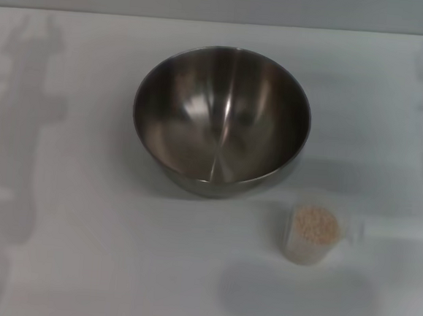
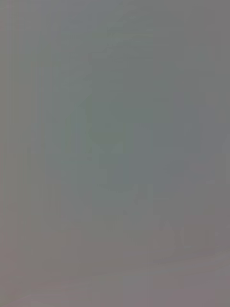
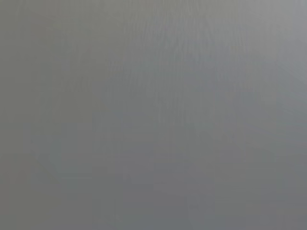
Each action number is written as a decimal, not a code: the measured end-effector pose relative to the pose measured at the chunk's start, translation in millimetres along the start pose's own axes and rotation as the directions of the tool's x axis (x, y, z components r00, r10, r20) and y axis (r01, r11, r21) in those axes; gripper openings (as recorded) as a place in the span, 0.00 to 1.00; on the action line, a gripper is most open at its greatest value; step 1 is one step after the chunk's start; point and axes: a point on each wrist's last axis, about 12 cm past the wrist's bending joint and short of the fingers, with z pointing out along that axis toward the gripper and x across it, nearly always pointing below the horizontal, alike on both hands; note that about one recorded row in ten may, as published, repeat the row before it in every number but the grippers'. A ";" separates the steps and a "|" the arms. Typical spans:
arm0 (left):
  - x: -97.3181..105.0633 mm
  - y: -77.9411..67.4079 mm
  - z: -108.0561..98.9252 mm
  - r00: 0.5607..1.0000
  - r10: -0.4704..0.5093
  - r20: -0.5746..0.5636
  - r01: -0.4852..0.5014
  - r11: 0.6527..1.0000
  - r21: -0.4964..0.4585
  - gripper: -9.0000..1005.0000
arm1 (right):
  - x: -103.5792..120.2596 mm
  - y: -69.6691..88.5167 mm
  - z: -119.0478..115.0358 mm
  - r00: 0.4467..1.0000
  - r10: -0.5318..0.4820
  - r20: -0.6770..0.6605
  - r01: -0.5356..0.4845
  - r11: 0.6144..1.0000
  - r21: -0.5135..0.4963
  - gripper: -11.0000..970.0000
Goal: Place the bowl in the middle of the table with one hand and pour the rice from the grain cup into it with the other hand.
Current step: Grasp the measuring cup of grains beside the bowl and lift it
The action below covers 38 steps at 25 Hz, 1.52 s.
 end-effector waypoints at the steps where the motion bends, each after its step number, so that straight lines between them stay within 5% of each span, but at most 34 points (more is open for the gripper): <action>1: 11.0 2.0 -9.1 0.996 -0.027 0.080 0.028 1.000 -0.012 0.43 | 0.4 1.4 0.2 1.000 0.003 -0.004 -0.004 1.000 -0.002 0.61; 4: 20.9 6.4 -17.9 0.987 -0.096 0.129 0.096 0.995 0.012 0.45 | 0.7 2.6 0.1 1.000 0.006 -0.006 -0.006 1.000 -0.003 0.61; 6: 30.9 22.2 -27.9 0.942 -0.297 0.158 0.280 0.952 0.124 0.46 | 1.9 4.3 -1.8 1.000 0.010 -0.017 -0.010 1.000 -0.005 0.61; 11: 39.2 38.7 -35.0 0.888 -0.452 0.088 0.418 0.872 0.256 0.69 | 7.0 9.9 -14.1 0.998 0.021 -0.067 -0.023 0.999 -0.026 0.61; 17: 49.0 46.0 -45.7 0.899 -0.434 0.053 0.411 0.882 0.231 0.77 | 6.3 11.2 -51.3 0.993 0.027 -0.112 -0.027 1.000 0.009 0.61; 28: 60.1 57.5 -47.2 0.930 -0.368 -0.002 0.361 0.912 0.194 0.84 | -30.8 30.5 -168.5 0.983 0.092 -0.157 -0.103 0.993 -0.066 0.61; 38: 62.3 61.5 -44.2 0.949 -0.316 -0.014 0.313 0.932 0.181 0.84 | -43.3 46.1 -220.0 0.961 0.110 -0.252 -0.164 0.965 -0.203 0.61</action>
